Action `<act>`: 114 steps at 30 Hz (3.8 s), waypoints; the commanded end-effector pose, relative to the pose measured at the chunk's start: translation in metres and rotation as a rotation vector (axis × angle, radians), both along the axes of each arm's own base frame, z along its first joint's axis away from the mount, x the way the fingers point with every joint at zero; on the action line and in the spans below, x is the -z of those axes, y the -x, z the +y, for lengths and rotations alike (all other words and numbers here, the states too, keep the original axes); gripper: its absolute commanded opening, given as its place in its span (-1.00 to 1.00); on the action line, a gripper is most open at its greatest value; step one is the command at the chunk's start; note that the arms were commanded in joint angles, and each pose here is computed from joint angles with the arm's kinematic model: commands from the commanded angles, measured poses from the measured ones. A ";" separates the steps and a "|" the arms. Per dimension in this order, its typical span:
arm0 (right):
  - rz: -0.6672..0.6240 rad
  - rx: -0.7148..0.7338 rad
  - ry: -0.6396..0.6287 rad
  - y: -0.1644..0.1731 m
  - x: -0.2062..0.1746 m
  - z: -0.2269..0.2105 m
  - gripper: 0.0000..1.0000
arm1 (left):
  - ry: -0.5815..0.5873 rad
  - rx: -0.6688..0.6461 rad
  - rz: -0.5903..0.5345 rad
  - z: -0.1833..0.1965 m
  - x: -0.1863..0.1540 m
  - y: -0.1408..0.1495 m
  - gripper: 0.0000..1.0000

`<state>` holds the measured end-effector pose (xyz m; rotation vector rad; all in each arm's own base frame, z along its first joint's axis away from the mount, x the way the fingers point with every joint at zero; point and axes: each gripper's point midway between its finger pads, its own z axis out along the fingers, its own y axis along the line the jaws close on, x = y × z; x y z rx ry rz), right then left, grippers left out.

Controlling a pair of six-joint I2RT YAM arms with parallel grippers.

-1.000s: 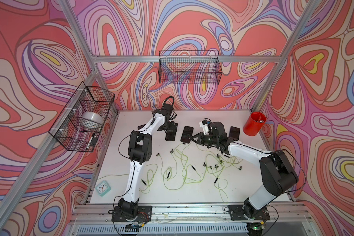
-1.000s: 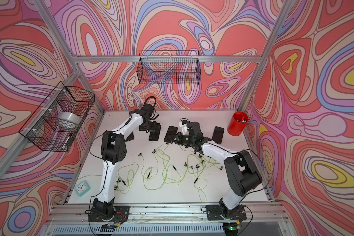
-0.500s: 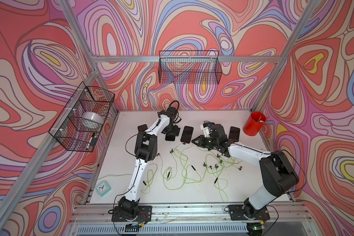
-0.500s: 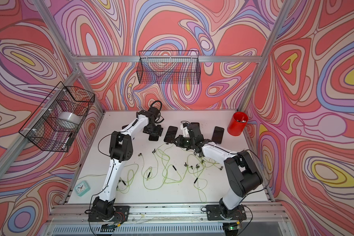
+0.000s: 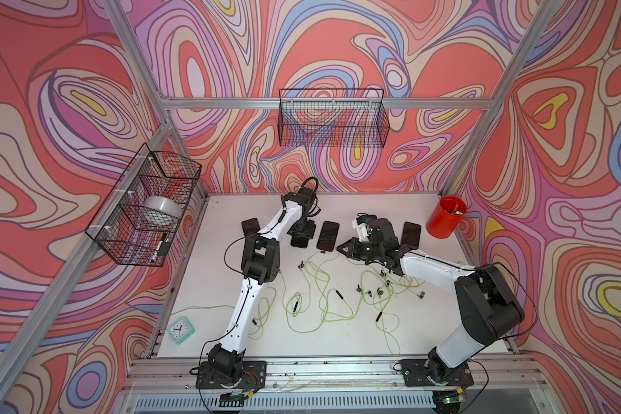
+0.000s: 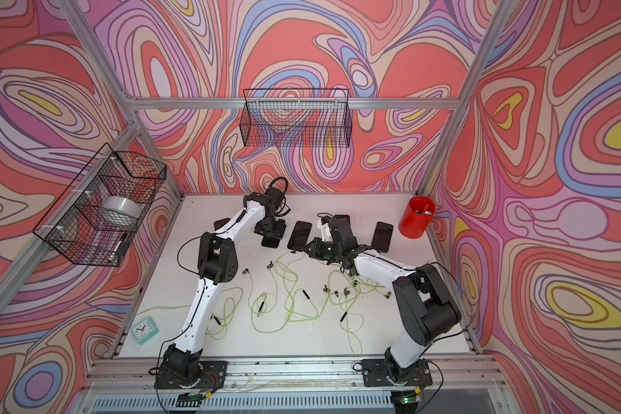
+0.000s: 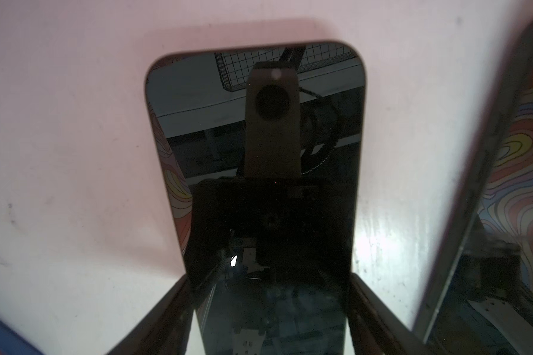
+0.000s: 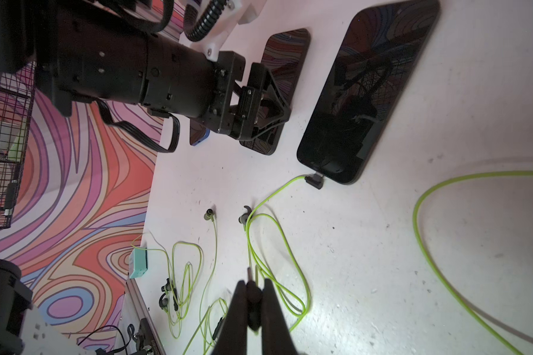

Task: Plug wired earphones into phones
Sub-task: Pick up the phone at the center of the board, then insert the wired earphone into the phone.

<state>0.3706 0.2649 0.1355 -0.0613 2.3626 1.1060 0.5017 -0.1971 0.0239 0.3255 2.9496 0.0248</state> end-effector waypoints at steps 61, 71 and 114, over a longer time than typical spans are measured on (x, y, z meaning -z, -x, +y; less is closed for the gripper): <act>-0.470 -0.052 -0.160 -0.002 -0.041 0.088 -1.00 | 1.067 -1.199 0.080 0.018 -0.143 0.079 -1.00; -0.457 -0.064 -0.152 -0.007 -0.037 0.095 -1.00 | 1.088 -1.189 0.086 0.016 -0.143 0.080 -1.00; -0.378 -0.028 -0.074 -0.029 -0.012 0.102 -1.00 | 1.116 -1.143 0.074 0.010 -0.154 0.085 -1.00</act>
